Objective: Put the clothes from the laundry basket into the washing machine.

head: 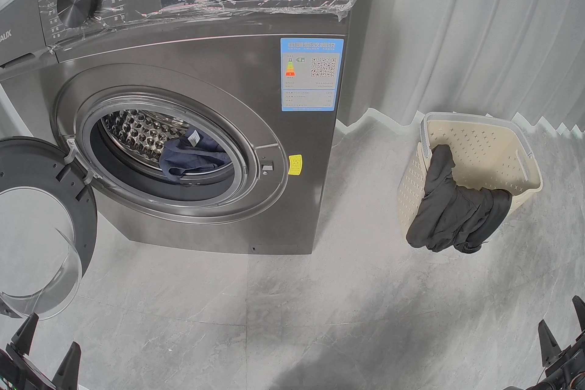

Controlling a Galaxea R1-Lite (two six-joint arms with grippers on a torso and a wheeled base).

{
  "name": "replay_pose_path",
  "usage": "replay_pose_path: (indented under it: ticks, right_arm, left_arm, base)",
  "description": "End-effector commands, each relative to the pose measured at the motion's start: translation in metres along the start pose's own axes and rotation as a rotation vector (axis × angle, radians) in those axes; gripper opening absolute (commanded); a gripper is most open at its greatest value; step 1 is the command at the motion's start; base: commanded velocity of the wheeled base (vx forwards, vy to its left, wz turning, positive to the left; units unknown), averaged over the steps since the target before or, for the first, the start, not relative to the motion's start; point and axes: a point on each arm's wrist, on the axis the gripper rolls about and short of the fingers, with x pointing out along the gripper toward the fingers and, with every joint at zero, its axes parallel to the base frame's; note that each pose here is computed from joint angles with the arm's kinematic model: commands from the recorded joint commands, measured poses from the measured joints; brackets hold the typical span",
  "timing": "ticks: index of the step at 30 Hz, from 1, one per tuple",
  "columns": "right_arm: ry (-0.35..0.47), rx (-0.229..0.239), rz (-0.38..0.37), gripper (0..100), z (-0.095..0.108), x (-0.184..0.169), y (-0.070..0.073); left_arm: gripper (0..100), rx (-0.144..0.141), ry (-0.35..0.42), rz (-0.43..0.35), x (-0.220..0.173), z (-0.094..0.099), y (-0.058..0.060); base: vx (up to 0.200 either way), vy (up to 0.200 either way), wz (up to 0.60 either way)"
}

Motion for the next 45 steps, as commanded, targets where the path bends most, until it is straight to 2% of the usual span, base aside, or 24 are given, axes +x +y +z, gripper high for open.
replay_pose_path:
  ticks: [1,2,3,4,5,6,7,8,10,11,12,13,14,16,17,18,21,31,45]
  right_arm:
    - [0.002,-0.001,0.003,100,-0.0044,0.0001,0.0000]
    - [0.002,-0.001,0.002,100,-0.0044,0.0001,0.0001]
    - [0.002,-0.001,0.002,100,-0.0044,0.0001,0.0001]
    - [0.003,-0.001,0.002,100,-0.0048,0.0002,0.0001]
    - [0.002,-0.001,0.002,100,-0.0044,0.0001,0.0001]
    - [0.002,-0.001,0.002,100,-0.0044,0.0001,0.0001]
    - [0.002,-0.001,0.002,100,-0.0044,0.0001,0.0001]
    - [0.003,-0.001,0.003,100,-0.0048,0.0002,0.0000]
    - [0.003,-0.001,0.002,100,-0.0048,0.0002,0.0001]
    - [0.002,-0.001,0.002,100,-0.0044,0.0001,0.0001]
    - [0.002,-0.001,0.002,100,-0.0044,0.0001,0.0001]
    - [0.002,-0.001,0.002,100,-0.0044,0.0001,0.0001]
    - [0.002,-0.001,0.002,100,-0.0044,0.0001,0.0001]
    - [0.002,-0.001,0.002,100,-0.0044,0.0001,0.0001]
    - [0.002,-0.001,0.002,100,-0.0044,0.0001,0.0001]
    - [0.002,-0.001,0.002,100,-0.0044,0.0001,0.0001]
    - [0.002,-0.001,0.002,100,-0.0044,0.0001,0.0001]
    - [0.003,-0.001,0.002,100,-0.0048,0.0002,0.0001]
    - [0.002,-0.001,0.002,100,-0.0044,0.0001,0.0001]
  left_arm:
    - [100,-0.015,-0.011,0.080,-0.0004,-0.0049,0.0022]
    - [100,0.012,-0.014,0.160,-0.0005,-0.0049,0.0040]
    - [100,0.059,-0.015,0.228,-0.0008,-0.0048,0.0055]
    - [100,0.097,-0.012,0.251,-0.0011,-0.0045,0.0061]
    - [100,0.122,-0.009,0.241,-0.0010,-0.0045,0.0058]
    - [100,0.125,-0.007,0.210,-0.0008,-0.0045,0.0052]
    - [100,0.125,-0.007,0.210,-0.0008,-0.0045,0.0052]
    - [100,0.114,0.000,0.080,-0.0008,-0.0047,0.0022]
    - [100,0.085,0.014,-0.044,-0.0011,-0.0046,-0.0007]
    - [100,0.061,0.029,-0.067,-0.0015,-0.0051,-0.0012]
    - [100,0.061,0.029,-0.067,-0.0015,-0.0051,-0.0012]
    - [100,0.050,0.034,-0.053,-0.0014,-0.0053,-0.0010]
    - [100,0.052,0.031,-0.019,-0.0012,-0.0058,-0.0002]
    - [100,0.084,0.023,0.109,-0.0016,-0.0058,0.0028]
    - [100,0.101,0.047,0.168,-0.0011,-0.0105,0.0047]
    - [100,0.106,0.060,0.172,-0.0005,-0.0108,0.0050]
    - [100,0.120,0.062,0.110,-0.0008,-0.0111,0.0036]
    - [100,0.103,0.059,0.115,-0.0011,-0.0113,0.0036]
    - [100,0.108,0.059,0.116,-0.0011,-0.0113,0.0036]
  base:
    - [0.000,0.000,0.00]
    - [0.000,0.000,0.00]
    - [0.000,0.000,0.00]
    - [0.000,0.000,0.00]
    - [0.000,0.000,0.00]
    - [0.000,0.000,0.00]
    - [0.000,0.000,0.00]
    - [0.000,0.000,0.00]
    - [0.000,0.000,0.00]
    - [0.000,0.000,0.00]
    - [0.000,0.000,0.00]
    - [0.000,0.000,0.00]
    - [0.000,0.000,0.00]
    - [0.000,0.000,0.00]
    - [0.000,0.000,0.00]
    - [0.000,0.000,0.00]
    - [0.000,0.000,0.00]
    - [0.000,0.000,0.00]
    - [0.000,-0.200,0.00]
